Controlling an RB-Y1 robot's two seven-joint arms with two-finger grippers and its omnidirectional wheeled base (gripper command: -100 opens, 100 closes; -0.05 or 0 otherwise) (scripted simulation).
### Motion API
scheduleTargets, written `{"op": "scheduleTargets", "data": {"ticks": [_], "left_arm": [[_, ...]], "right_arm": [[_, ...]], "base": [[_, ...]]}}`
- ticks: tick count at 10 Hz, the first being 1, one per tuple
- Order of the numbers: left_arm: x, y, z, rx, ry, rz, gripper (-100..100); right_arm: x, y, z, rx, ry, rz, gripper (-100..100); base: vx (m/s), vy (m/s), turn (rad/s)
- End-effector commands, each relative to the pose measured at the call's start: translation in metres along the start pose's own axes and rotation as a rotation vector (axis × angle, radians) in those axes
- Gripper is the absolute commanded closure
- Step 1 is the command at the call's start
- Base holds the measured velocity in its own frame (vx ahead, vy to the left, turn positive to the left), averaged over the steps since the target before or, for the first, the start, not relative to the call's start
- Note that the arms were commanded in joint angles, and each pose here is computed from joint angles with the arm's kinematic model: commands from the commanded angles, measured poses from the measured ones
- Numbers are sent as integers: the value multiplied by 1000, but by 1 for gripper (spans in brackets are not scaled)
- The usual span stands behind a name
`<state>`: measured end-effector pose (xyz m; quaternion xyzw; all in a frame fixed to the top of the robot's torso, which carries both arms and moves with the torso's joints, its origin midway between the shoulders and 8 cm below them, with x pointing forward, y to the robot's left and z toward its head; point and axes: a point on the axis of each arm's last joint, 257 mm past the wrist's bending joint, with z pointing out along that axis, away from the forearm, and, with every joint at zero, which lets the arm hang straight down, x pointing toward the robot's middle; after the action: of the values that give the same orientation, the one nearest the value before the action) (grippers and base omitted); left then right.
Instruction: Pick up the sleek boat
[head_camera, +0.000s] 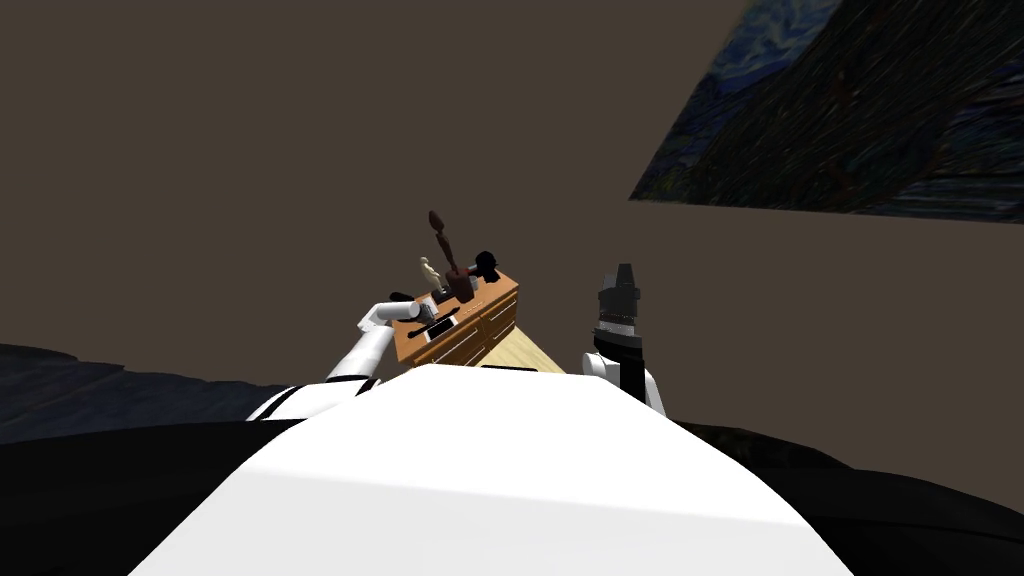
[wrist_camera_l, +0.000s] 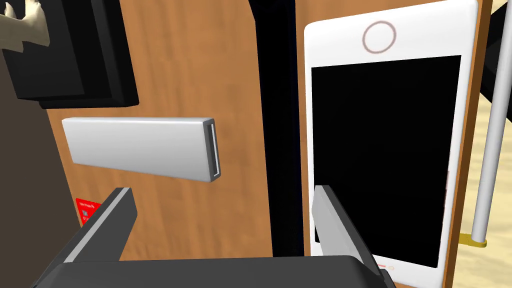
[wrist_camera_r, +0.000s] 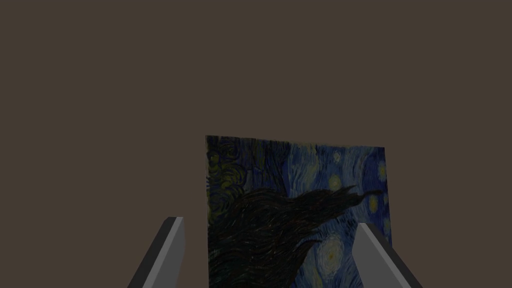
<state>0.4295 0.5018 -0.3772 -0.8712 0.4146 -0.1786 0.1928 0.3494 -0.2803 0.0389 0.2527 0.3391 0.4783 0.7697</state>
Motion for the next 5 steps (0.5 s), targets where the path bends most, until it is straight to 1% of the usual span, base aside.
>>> {"op": "scheduleTargets", "data": {"ticks": [1,2,3,4,5], "left_arm": [[-11,10,3,-63,-24,-37,-100],[-14,18,2,-90,-37,-37,-100],[-20,24,3,-132,-51,-66,-100],[-23,29,2,-154,-61,-66,-100],[-28,36,2,-196,-74,-93,-100]], "right_arm": [[0,0,0,0,0,0,0],[0,0,0,0,0,0,0],[0,0,0,0,0,0,0],[0,0,0,0,0,0,0],[0,0,0,0,0,0,0]], "base": [[34,8,-78],[34,7,-34],[46,5,-56],[35,6,-32],[37,14,-55]]}}
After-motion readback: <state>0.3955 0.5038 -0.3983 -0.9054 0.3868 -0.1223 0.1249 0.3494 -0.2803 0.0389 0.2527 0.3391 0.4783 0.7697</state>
